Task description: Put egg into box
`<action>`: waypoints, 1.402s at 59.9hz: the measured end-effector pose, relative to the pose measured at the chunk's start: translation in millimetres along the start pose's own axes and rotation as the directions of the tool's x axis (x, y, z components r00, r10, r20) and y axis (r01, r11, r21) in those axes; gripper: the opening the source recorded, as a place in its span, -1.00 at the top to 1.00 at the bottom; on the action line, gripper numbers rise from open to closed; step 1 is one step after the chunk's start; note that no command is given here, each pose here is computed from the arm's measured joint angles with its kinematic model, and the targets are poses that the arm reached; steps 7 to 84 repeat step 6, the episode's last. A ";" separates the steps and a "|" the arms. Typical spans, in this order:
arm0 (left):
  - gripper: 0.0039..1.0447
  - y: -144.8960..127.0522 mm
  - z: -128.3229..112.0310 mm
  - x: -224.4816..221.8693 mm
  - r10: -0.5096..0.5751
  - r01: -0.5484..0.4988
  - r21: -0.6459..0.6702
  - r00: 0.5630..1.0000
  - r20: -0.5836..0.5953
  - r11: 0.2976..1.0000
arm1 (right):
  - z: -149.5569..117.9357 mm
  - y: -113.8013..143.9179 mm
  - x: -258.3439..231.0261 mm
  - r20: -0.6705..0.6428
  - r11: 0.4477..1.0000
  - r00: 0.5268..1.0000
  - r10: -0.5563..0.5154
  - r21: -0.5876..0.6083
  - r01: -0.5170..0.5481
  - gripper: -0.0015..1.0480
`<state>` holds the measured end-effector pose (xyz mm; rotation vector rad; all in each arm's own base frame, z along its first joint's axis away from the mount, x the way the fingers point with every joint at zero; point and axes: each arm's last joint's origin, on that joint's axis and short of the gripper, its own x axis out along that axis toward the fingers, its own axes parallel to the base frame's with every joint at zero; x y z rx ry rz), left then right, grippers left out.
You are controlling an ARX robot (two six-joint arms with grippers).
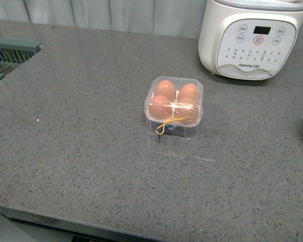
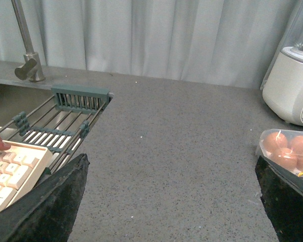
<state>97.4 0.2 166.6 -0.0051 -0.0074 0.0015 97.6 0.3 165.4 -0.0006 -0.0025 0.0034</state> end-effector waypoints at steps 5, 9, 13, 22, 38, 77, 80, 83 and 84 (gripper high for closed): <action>-0.88 0.0 0.0 0.0 0.000 0.000 0.000 1.000 0.000 1.000 | 0.0 0.0 0.0 0.000 1.000 1.000 0.000 0.000 0.000 -0.82; -0.88 0.0 0.0 0.0 0.000 0.000 0.000 1.000 0.000 1.000 | 0.0 0.0 0.0 0.000 1.000 1.000 0.000 0.000 0.000 -0.82; -0.88 0.0 0.0 0.0 0.000 0.000 0.000 1.000 0.000 1.000 | 0.0 0.0 0.0 0.000 1.000 1.000 0.000 0.000 0.000 -0.82; -0.88 0.0 0.0 0.0 0.000 0.000 0.000 1.000 0.000 1.000 | 0.0 0.0 0.0 0.000 1.000 1.000 0.000 0.000 0.000 -0.82; -0.88 0.0 0.0 0.0 0.000 0.000 0.000 1.000 0.000 1.000 | 0.0 0.0 0.0 0.000 1.000 1.000 0.000 0.000 0.000 -0.82; -0.88 0.0 0.0 0.0 0.000 0.000 0.000 1.000 0.000 1.000 | 0.0 0.0 0.0 0.000 1.000 1.000 0.000 0.000 0.000 -0.82; -0.88 0.0 0.0 0.0 0.000 0.000 0.000 1.000 0.000 1.000 | 0.0 0.0 0.0 0.000 1.000 1.000 0.000 0.000 0.000 -0.82; -0.88 0.0 0.0 0.0 0.000 0.000 0.000 1.000 0.000 1.000 | 0.0 0.0 0.0 0.000 1.000 1.000 0.000 0.000 0.000 -0.82; -0.88 0.0 0.0 0.0 0.000 0.000 0.000 1.000 0.000 1.000 | 0.0 0.0 0.0 0.000 1.000 1.000 0.000 0.000 0.000 -0.82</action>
